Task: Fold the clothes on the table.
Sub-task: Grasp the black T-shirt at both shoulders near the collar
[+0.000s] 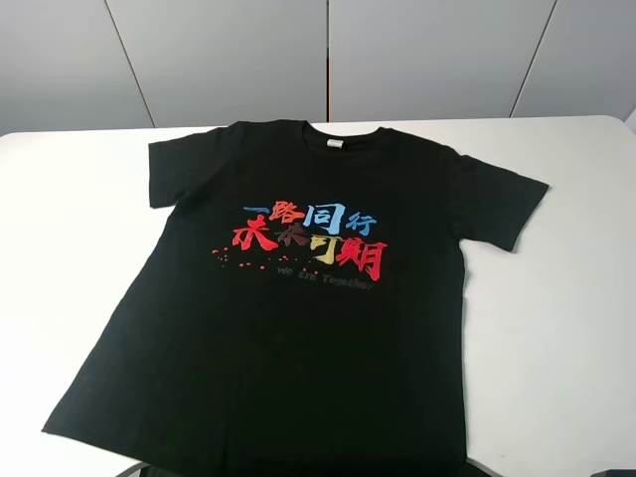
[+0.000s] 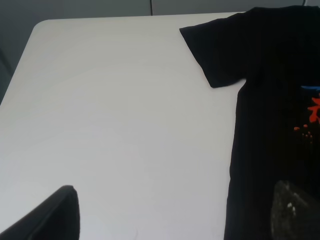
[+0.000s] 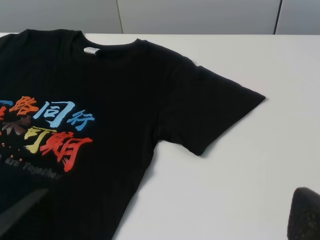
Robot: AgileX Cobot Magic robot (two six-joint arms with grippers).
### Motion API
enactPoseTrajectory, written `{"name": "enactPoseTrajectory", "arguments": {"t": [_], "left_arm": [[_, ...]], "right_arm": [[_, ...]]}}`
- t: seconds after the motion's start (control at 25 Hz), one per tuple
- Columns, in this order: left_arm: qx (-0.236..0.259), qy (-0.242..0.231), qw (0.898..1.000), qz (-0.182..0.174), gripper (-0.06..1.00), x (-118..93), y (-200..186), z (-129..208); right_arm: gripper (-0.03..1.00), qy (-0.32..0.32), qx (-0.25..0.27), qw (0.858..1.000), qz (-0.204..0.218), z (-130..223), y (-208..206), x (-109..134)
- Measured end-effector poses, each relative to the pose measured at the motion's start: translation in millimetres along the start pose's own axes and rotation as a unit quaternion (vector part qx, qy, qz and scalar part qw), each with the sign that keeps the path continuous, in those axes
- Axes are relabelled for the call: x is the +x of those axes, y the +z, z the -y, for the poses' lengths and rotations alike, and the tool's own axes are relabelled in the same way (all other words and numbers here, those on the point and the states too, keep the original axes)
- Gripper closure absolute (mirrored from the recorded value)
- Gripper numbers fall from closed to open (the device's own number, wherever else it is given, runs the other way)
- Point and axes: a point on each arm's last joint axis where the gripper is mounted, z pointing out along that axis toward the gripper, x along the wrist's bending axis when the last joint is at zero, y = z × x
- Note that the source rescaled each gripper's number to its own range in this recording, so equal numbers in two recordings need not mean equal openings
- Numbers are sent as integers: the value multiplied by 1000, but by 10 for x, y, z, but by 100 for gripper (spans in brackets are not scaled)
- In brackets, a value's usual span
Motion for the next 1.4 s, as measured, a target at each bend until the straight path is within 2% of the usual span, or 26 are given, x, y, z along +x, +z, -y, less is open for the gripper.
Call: {"name": "enactPoseTrajectory", "arguments": {"t": [1.2,1.4], "left_arm": [[-1,3,1000,0,-6,0,0,-2],[-22,33,999,-2,-6,4,-115,-169]], "right_arm": [[-3,5,-1,1000,-11,-2,-1,20],[-3,3,-8,1000,-11,-98,-75,30]]}}
